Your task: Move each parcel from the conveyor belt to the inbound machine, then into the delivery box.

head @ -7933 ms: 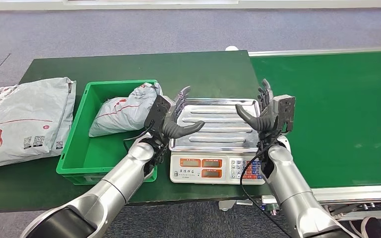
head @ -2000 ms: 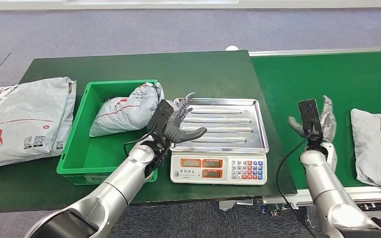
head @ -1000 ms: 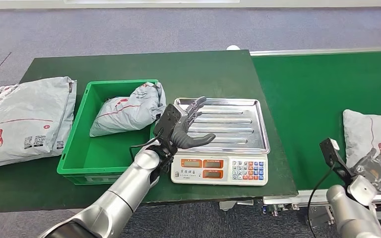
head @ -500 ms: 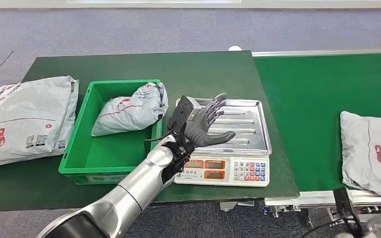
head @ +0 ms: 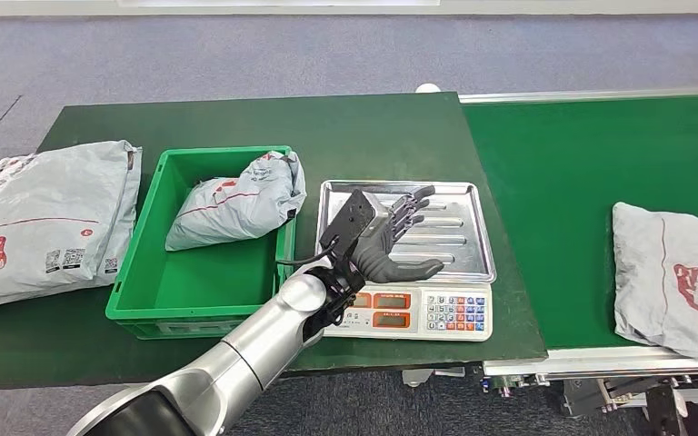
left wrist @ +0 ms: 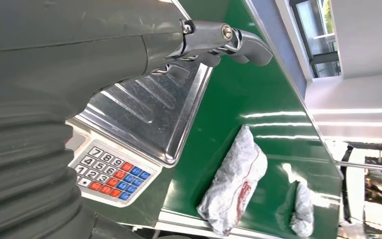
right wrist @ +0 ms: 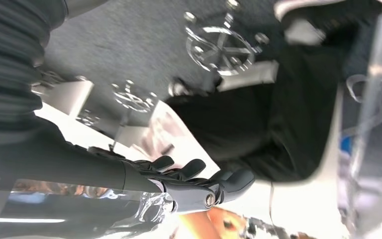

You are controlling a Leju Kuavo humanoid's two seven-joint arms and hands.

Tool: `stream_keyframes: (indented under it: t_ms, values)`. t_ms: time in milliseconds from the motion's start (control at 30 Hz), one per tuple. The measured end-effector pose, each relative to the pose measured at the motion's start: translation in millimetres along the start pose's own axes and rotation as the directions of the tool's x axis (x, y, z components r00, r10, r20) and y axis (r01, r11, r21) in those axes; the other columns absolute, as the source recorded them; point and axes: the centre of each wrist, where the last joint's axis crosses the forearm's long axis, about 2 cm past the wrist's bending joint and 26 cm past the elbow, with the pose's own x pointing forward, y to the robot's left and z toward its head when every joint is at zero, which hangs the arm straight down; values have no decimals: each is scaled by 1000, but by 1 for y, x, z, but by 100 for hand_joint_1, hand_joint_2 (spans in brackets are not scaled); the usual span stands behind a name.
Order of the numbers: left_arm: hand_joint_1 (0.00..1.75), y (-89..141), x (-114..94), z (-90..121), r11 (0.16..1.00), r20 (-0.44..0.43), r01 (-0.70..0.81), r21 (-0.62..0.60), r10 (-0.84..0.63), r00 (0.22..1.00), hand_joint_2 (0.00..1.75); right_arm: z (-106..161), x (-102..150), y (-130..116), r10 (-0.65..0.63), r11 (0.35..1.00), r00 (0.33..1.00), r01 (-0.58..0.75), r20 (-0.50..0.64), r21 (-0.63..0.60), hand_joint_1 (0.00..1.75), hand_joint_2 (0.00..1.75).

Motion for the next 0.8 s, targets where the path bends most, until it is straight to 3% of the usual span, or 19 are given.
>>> stream_keyframes:
  t_ms: [267, 467, 800]
  values:
    - [0, 5, 1, 0, 999, -8, 33, -9, -33, 999, 175, -5, 36, -39, -48, 989, 995, 60, 92, -134, 0, 175]
    - [0, 7, 3, -1, 1000, -2, 2, 9, -2, 1000, 175, -3, 51, -54, -41, 981, 998, 47, 38, -189, 0, 175]
    - [0, 14, 5, -2, 1000, 9, 12, 6, -12, 1000, 175, -28, 83, -75, -2, 969, 996, 24, 87, -248, 0, 175]
